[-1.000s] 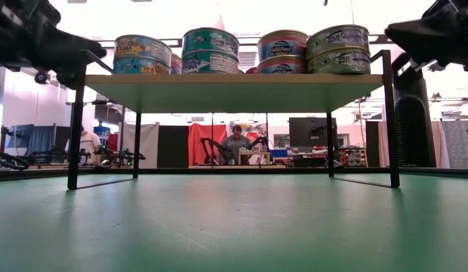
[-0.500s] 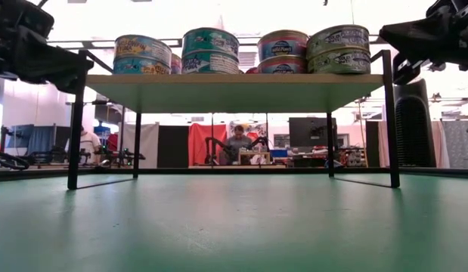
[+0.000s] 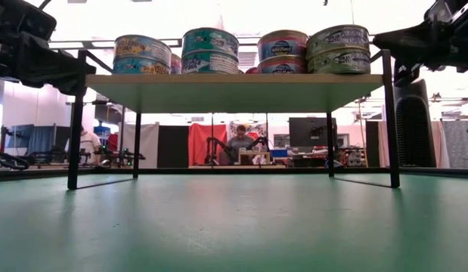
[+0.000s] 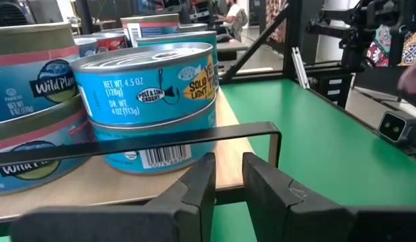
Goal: Stack canned seafood by type on shelf
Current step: Return to Home Position
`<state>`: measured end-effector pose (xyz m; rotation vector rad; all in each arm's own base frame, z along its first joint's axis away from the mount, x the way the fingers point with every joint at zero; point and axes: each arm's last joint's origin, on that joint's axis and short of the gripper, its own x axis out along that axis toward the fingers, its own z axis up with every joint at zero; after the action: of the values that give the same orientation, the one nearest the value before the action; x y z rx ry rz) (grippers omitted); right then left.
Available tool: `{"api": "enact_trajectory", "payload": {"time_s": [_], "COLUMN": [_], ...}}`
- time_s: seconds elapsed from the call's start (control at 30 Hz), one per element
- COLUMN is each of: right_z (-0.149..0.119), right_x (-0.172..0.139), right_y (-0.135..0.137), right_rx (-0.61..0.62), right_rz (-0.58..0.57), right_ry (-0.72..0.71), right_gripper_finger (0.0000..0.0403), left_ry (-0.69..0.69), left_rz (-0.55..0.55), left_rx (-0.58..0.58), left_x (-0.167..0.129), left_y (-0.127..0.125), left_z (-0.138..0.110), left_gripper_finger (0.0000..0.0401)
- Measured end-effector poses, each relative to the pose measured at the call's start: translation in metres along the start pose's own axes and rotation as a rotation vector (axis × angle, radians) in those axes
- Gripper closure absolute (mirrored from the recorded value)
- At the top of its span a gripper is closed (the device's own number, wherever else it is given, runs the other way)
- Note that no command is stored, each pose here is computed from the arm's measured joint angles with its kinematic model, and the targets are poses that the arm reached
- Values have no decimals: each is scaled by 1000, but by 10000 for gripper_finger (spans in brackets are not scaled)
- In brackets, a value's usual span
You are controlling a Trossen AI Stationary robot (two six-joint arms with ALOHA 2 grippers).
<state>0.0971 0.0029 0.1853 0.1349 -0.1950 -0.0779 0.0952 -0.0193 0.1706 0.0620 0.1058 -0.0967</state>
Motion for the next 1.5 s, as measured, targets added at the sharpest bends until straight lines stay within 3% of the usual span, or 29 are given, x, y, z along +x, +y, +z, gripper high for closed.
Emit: {"api": "enact_trajectory", "payload": {"time_s": [1.5], "right_z": [0], "right_x": [0], "right_y": [0], "right_rx": [0], "right_rz": [0], "right_ry": [2], "right_gripper_finger": [390], "left_ry": [15], "left_rz": [0], "left_rx": [2], "left_x": [1], "left_y": [0], "left_z": [0], "left_gripper_finger": [342]}}
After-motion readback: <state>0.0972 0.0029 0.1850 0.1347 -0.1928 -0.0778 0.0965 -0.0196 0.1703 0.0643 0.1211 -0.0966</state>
